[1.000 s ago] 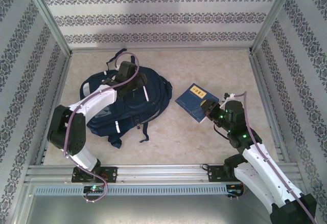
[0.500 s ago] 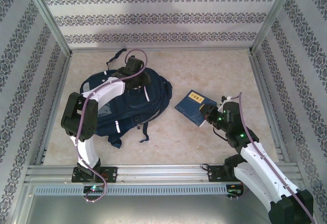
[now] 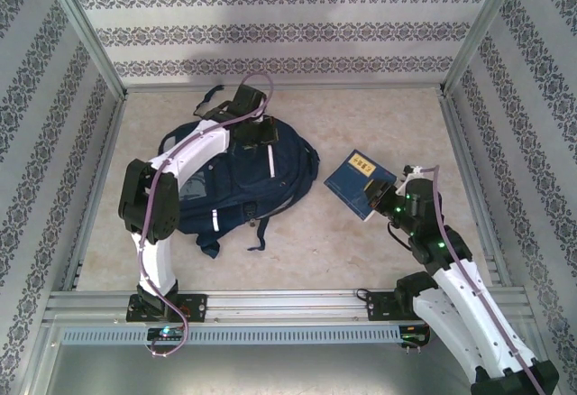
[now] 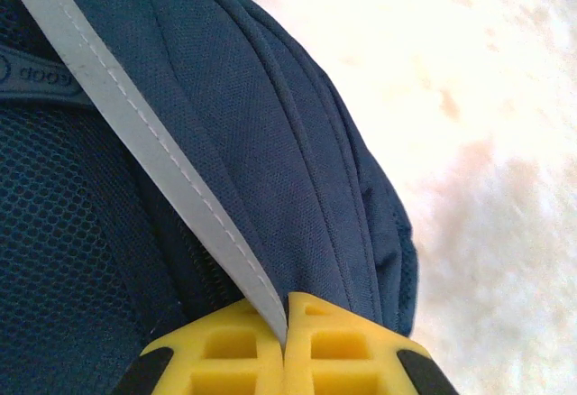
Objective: Pack books, pencil case, and school supplies into a backpack
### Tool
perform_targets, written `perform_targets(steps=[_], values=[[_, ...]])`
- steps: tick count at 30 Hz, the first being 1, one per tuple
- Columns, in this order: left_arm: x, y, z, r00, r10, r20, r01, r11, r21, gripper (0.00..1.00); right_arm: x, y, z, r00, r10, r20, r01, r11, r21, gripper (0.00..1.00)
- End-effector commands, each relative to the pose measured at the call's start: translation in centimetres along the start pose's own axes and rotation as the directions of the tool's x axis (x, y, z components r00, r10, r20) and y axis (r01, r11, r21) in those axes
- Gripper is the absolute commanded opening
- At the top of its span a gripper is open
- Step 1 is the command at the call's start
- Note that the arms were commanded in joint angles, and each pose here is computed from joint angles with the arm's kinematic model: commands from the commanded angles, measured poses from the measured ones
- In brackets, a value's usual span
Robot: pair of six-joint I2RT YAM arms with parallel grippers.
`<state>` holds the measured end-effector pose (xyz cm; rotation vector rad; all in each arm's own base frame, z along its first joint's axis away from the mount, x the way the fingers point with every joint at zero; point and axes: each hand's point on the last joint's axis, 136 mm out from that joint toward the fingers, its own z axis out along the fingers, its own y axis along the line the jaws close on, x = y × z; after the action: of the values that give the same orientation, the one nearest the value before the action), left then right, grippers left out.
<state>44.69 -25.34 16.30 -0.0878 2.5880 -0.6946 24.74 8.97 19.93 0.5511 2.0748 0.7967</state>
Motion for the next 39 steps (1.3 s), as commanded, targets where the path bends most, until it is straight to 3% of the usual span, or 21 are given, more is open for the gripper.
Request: perform_targets(steps=[1,7,10,15,22,39], values=[[1.8,-8.7,-3.9,0.977,0.207,-0.051,-0.190,0.953,0.238,0.00,-2.8,-1.1,-2.7,0.990,-0.057,0.126,0.041,0.992,0.122,0.01],[2.9,-11.5,-11.5,0.944,0.330,0.000,-0.313,0.897,0.313,0.00,-4.4,1.0,-5.6,0.974,-0.138,0.178,0.123,0.988,0.089,0.00],[3.3,-11.6,-15.3,0.925,0.378,0.048,-0.372,0.869,0.326,0.00,-3.7,3.7,-6.0,0.977,-0.159,0.144,0.167,0.985,-0.048,0.00],[2.9,-12.6,-19.7,0.920,0.373,0.122,-0.386,0.807,0.446,0.00,-2.0,6.4,-5.7,0.989,-0.140,0.048,0.147,0.967,-0.208,0.01],[2.7,-14.2,-20.8,0.907,0.397,0.138,-0.406,0.743,0.532,0.00,1.2,8.3,-4.1,0.990,-0.050,-0.129,-0.004,0.922,-0.387,0.01],[2.4,-15.3,-21.0,0.910,0.383,0.160,-0.400,0.705,0.586,0.00,4.0,8.0,1.3,0.956,0.126,-0.263,-0.220,0.904,-0.368,0.00]])
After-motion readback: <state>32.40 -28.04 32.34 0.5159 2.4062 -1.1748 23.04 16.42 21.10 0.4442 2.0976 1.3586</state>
